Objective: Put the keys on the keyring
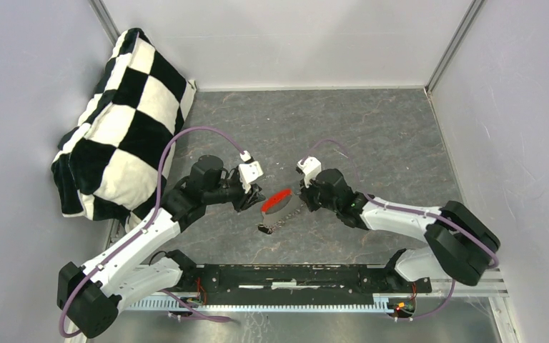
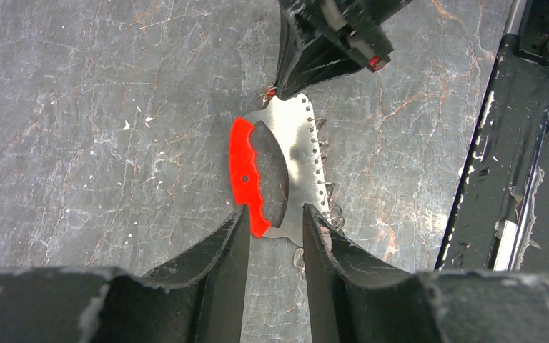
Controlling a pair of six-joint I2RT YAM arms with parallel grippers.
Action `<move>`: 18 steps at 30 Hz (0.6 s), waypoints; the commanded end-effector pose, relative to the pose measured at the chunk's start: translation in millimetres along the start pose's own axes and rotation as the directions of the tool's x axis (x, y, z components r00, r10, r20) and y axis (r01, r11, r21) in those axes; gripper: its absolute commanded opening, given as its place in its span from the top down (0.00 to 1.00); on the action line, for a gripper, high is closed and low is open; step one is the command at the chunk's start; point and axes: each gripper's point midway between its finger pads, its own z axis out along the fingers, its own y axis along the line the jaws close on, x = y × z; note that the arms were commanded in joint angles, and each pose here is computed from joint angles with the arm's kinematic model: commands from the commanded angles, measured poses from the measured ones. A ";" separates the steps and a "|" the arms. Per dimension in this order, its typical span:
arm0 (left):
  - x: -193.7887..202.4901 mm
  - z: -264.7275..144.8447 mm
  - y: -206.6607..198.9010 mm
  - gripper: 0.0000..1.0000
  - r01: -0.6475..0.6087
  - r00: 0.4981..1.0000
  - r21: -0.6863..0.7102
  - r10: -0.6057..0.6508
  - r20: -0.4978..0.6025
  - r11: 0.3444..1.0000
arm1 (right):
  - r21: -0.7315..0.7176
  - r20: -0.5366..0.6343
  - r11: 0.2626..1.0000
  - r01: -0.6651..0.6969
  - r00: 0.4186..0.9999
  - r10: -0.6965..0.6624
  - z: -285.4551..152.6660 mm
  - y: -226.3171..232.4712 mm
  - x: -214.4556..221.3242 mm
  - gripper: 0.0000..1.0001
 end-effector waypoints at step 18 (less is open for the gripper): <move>-36.3 -2.8 -1.8 0.52 0.036 0.996 0.023 -0.038 0.086 0.999 | -0.459 0.508 0.802 0.381 0.854 -0.115 -107.4 98.7 -106.2 1.00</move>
